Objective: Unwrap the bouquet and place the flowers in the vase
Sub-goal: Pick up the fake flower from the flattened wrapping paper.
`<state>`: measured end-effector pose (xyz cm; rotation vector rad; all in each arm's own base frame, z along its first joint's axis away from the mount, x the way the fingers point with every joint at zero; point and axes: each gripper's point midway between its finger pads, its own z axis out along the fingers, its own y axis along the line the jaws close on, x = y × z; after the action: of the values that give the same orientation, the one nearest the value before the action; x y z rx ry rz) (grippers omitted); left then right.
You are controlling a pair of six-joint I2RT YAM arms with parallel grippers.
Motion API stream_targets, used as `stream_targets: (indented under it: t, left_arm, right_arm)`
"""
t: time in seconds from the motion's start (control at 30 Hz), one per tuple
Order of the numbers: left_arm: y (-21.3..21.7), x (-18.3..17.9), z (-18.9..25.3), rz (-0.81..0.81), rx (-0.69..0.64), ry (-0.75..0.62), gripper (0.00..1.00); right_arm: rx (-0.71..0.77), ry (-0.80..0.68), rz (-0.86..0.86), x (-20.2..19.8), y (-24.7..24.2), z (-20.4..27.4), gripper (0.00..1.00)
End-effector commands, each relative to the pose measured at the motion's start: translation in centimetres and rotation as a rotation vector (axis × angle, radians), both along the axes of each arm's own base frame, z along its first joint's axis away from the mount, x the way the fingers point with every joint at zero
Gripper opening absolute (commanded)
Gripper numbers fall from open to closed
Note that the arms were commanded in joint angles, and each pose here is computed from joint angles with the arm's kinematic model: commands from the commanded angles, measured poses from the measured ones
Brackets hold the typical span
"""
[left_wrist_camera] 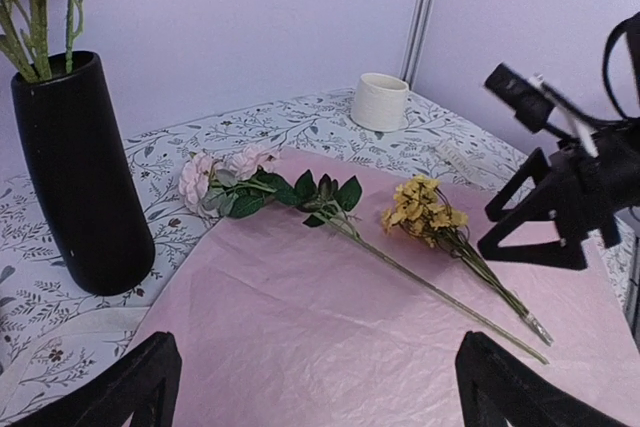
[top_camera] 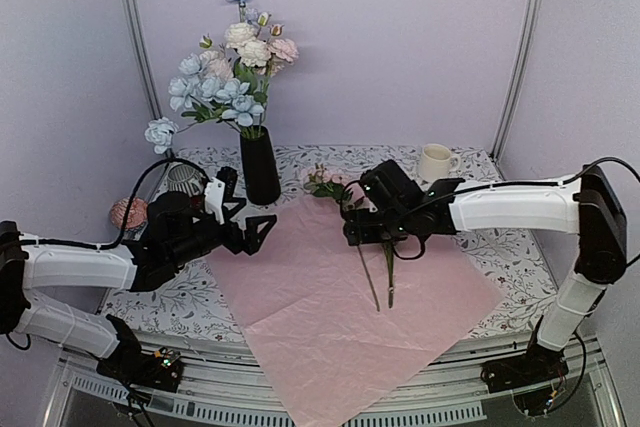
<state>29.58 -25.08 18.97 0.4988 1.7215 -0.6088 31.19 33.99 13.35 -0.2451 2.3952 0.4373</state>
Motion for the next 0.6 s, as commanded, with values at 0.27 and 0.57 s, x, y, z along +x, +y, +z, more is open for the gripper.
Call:
stream_targets:
  t: [0.27, 0.57]
  left_arm:
    - [-1.7, -1.4, 0.6, -0.091, -0.002, -0.030, 0.98]
    - [-1.9, -1.6, 0.9, -0.103, -0.002, -0.035, 0.97]
  right_arm:
    - [-0.233, 0.257, -0.034, -0.8, -0.4, -8.1, 0.55]
    - [-0.282, 0.317, -0.061, -0.7, -0.8, -10.8, 0.39]
